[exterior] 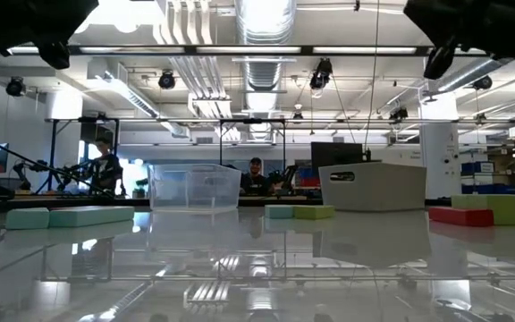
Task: Sort & place blocks by color
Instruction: Put the green block into the gray bin
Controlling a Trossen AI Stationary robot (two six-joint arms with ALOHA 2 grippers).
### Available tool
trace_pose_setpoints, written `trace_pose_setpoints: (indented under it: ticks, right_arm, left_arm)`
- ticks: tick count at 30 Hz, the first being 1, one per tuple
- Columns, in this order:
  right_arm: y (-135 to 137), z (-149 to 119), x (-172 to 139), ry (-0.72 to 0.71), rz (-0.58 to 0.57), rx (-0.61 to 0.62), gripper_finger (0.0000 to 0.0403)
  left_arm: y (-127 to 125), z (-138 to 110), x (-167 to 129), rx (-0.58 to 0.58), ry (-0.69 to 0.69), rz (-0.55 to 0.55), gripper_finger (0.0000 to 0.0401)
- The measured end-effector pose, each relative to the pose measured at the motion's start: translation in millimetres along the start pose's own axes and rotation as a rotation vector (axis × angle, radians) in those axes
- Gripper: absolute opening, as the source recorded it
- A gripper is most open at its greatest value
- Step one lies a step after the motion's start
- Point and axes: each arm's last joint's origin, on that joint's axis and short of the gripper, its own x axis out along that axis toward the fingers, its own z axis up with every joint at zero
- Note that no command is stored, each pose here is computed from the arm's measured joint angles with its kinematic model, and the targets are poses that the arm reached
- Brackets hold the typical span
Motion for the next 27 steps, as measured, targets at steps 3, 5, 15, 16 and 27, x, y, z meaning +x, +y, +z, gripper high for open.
trace_pose_setpoints:
  ticks: [3, 5, 15, 16, 27]
  right_arm:
    - [-0.3, 0.4, 19.2, 0.067, -0.028, -0.044, 0.0034]
    - [0.4, 3.2, 29.9, 0.095, -0.035, -0.075, 0.0034]
    - [3.0, 14.4, 82.6, 0.487, -0.124, -0.162, 0.0034]
    - [4.4, 19.0, 88.9, 0.502, -0.125, -0.17, 0.0034]
    - [-2.5, -4.2, 119.6, 0.959, -0.064, -0.393, 0.0034]
  left_arm:
    - [1.1, 5.2, 0.6, 0.018, -0.041, 0.02, 0.0008]
    - [2.0, 8.2, 0.5, 0.038, -0.068, 0.029, 0.0008]
    - [4.5, 16.6, -0.3, 0.227, -0.137, 0.067, 0.0008]
    - [4.5, 16.6, -0.3, 0.243, -0.136, 0.068, 0.0008]
    - [4.4, 16.5, -0.2, 0.309, -0.134, 0.072, 0.0008]
